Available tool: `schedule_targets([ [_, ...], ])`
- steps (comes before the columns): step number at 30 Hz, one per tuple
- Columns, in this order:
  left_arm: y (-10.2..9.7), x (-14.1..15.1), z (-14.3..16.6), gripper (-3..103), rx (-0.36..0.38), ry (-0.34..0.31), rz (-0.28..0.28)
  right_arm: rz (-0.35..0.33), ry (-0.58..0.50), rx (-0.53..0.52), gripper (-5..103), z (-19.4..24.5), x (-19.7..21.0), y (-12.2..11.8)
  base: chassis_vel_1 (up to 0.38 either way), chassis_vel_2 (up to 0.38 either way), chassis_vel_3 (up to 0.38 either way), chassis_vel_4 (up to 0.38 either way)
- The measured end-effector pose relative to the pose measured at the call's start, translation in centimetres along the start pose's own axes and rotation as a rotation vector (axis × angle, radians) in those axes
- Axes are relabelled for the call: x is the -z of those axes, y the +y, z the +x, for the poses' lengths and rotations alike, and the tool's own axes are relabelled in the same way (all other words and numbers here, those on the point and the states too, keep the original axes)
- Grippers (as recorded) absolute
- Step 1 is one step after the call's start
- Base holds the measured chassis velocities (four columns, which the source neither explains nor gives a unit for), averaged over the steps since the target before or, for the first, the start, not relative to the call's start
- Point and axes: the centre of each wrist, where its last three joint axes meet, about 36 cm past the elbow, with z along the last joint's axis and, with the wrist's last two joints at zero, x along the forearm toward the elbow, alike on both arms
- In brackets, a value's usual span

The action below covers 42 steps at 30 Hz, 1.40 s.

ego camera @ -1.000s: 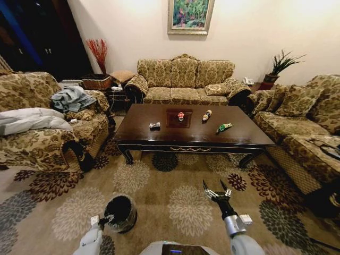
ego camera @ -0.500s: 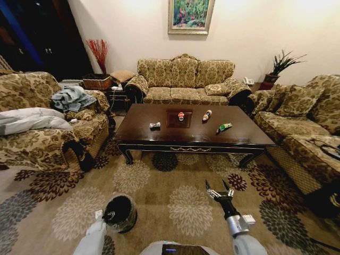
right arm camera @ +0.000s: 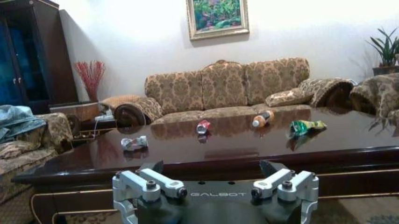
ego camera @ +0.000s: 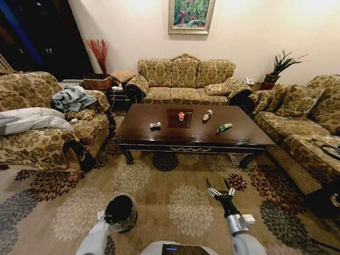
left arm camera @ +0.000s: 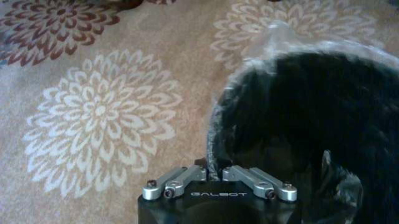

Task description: Move to the front of the table and place the trash on the table into the trash bin.

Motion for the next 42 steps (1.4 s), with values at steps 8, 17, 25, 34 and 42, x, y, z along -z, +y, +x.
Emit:
schedule_targets([
  [8, -0.4, -0.1, 0.5, 2, -0.001, -0.007, 0.004, 0.001, -0.004, -0.006, 100, 0.1, 0.1, -0.3, 0.000, 0.000, 0.000, 0.000],
  [17, 0.9, 1.9, 5.2, 2, -0.002, -0.141, 0.007, -0.020, -0.009, 0.006, 100, -0.6, -0.4, 0.3, 0.000, 0.000, 0.000, 0.000],
  [25, 0.5, 6.3, 10.0, 2, 0.012, -0.208, 0.226, -0.034, -0.013, 0.021, 100, -0.5, -0.6, 0.3, 0.000, 0.000, 0.000, 0.000],
  [34, -1.8, 12.0, 21.3, 2, -0.030, -0.426, 0.338, -0.025, -0.073, 0.036, 100, -1.2, 1.0, 0.4, 0.000, 0.000, 0.000, 0.000],
  [42, -1.0, 13.7, 30.7, 2, -0.088, -0.610, 0.263, -0.025, -0.096, 0.043, 100, -1.3, 1.5, 0.7, 0.000, 0.000, 0.000, 0.000],
])
